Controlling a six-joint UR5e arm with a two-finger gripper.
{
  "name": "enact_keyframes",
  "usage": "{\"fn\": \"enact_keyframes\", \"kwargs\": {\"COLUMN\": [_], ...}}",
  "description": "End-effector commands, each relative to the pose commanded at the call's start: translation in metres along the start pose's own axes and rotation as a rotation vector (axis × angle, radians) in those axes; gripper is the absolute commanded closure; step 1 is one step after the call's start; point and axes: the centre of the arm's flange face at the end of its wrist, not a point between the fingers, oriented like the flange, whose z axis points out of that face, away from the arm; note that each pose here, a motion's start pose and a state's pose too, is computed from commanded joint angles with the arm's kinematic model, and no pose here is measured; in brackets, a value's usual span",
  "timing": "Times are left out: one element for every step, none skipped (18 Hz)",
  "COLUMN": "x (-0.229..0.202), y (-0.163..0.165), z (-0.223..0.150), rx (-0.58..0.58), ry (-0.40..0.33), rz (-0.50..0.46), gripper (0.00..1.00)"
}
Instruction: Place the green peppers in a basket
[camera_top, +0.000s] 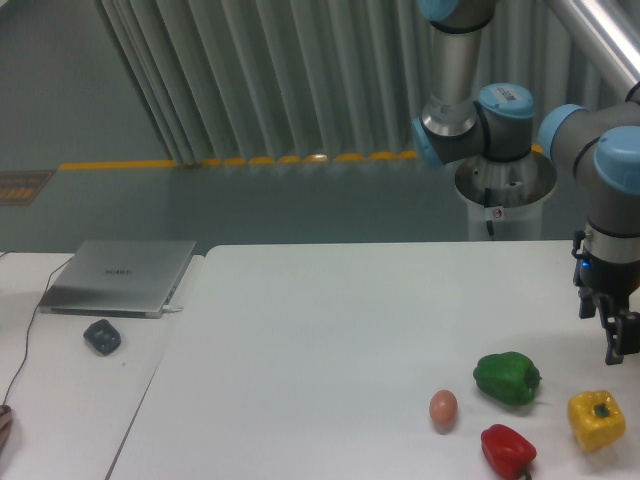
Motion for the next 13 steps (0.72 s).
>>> {"fn": "enact_keyframes", "kwargs": {"x": [0.0, 0.0, 0.0, 0.0, 0.001, 0.001, 0.001, 0.001, 0.001, 0.002, 0.001, 0.0, -0.002], "y": [-0.001, -0.002, -0.003, -0.004, -0.006, -0.008, -0.01, -0.012, -0.013, -0.013, -0.013, -0.014, -0.019], "z": [0.0, -0.001, 0.0, 0.001, 0.003, 0.005, 0.007, 0.007, 0.008, 0.012, 0.013, 0.011, 0.007], "rx": [0.002, 0.002, 0.009, 0.023, 0.045, 0.065, 0.087, 0.109, 0.119, 0.12, 0.121, 0.126, 0.139], "ry": [-0.005, -0.007, -0.006, -0.006, -0.001, 0.005, 0.008, 0.006, -0.013, -0.036, -0.062, -0.069, -0.076], "rz": [-0.029, -0.046, -0.058, -0.07, -0.095, -0.126, -0.151, -0.157, -0.159, -0.157, -0.171, -0.226, -0.288], "gripper": [0.0, 0.0, 0.0, 0.0, 0.0, 0.0, 0.0, 0.0, 0.0, 0.0, 0.0, 0.0, 0.0]}}
